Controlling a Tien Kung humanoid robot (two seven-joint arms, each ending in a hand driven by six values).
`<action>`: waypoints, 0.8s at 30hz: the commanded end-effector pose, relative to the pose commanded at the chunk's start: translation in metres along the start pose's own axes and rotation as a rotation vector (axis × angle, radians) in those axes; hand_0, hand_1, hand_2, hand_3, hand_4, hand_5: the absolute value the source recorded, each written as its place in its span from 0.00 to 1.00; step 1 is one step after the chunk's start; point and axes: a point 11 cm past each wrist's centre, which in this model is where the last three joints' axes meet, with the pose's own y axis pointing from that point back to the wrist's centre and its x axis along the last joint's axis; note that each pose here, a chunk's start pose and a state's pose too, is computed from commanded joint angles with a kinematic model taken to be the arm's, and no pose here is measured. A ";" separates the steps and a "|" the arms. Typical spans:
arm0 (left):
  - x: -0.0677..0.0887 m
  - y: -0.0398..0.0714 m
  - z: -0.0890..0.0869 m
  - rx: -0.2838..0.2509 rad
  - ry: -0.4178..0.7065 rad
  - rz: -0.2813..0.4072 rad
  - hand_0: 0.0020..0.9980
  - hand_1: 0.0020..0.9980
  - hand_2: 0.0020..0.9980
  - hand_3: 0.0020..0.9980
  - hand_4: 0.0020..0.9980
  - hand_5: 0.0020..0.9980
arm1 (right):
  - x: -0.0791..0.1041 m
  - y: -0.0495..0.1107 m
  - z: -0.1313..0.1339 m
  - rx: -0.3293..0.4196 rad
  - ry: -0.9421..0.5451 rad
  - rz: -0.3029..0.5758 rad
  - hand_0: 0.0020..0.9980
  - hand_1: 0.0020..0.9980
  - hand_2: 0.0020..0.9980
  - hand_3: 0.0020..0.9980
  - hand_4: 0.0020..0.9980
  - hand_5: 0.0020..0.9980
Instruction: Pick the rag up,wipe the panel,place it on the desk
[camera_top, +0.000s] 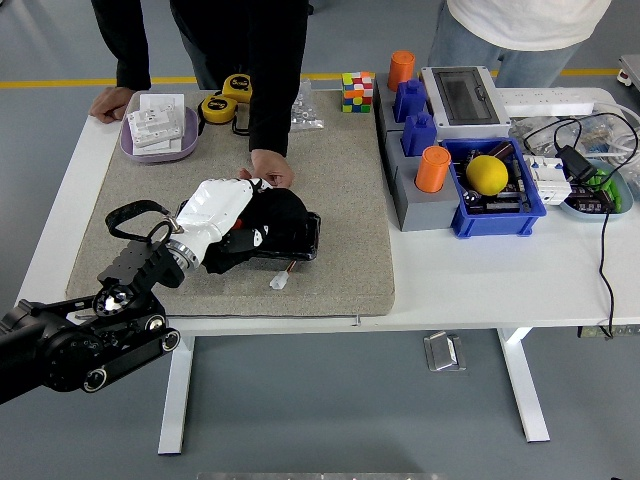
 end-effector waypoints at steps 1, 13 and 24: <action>0.000 -0.001 0.003 -0.006 0.003 0.002 0.28 0.18 0.64 0.69 0.49 0.00 | 0.000 0.000 0.000 0.000 0.000 0.000 0.79 0.68 0.72 0.66 1.00 0.51; -0.001 -0.005 0.033 -0.072 0.013 -0.006 0.28 0.18 0.64 0.70 0.49 0.00 | 0.001 0.000 -0.001 0.000 0.005 0.002 0.79 0.68 0.72 0.66 1.00 0.51; -0.005 -0.004 0.039 -0.088 0.011 -0.020 0.28 0.18 0.64 0.70 0.49 0.00 | 0.001 0.000 0.000 -0.001 0.005 0.001 0.79 0.68 0.72 0.66 1.00 0.51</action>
